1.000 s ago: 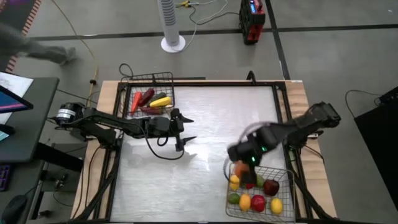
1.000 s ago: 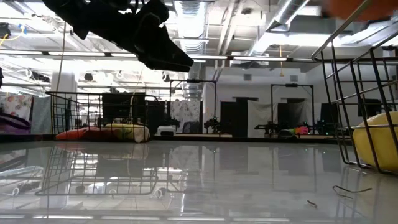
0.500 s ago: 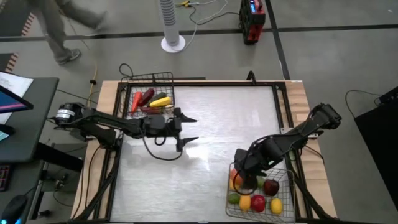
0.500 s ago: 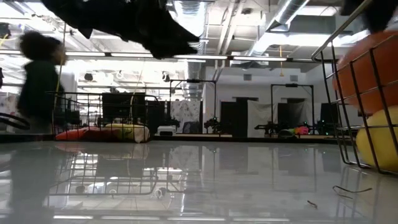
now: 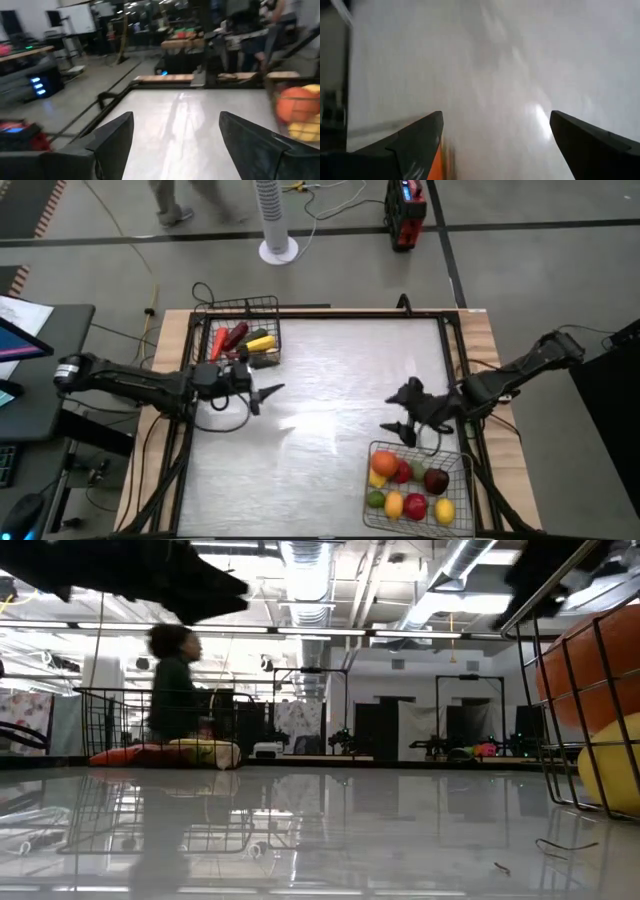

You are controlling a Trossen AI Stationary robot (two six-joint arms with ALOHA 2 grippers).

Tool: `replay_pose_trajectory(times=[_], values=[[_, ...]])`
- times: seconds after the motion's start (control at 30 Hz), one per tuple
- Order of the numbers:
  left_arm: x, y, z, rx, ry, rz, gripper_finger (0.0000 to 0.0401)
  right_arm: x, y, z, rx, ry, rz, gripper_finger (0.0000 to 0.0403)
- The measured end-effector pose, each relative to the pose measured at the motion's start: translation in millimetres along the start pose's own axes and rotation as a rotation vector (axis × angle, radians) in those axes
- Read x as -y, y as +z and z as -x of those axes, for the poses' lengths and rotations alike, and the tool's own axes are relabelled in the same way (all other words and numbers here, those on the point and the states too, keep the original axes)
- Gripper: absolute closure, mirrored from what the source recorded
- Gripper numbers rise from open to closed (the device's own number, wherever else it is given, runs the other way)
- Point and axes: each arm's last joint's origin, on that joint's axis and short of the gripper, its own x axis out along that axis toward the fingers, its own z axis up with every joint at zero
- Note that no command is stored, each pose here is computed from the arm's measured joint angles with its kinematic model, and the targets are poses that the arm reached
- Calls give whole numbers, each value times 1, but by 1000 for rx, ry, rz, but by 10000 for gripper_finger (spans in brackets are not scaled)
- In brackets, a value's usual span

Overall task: Sort produce into baskets
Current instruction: Return to Home Position

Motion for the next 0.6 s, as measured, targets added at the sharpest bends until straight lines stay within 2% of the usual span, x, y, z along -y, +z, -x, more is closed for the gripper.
replay_pose_trajectory(times=[0.13, 0.23, 0.3, 0.6], values=[[-6, 9, 17, 6, 57, -1, 128, 16, 0, -2, 304, 82, 77, 8], [-9, 8, 28, 18, 59, 5, 135, 30, 0, -2, 448, 84, 148, 8], [-10, 1, 34, 27, 63, 21, 139, 41, -3, -3, 494, 64, 177, 8], [-14, -31, 57, 49, 86, 96, 144, 94, -19, 3, 620, 56, 154, 8]])
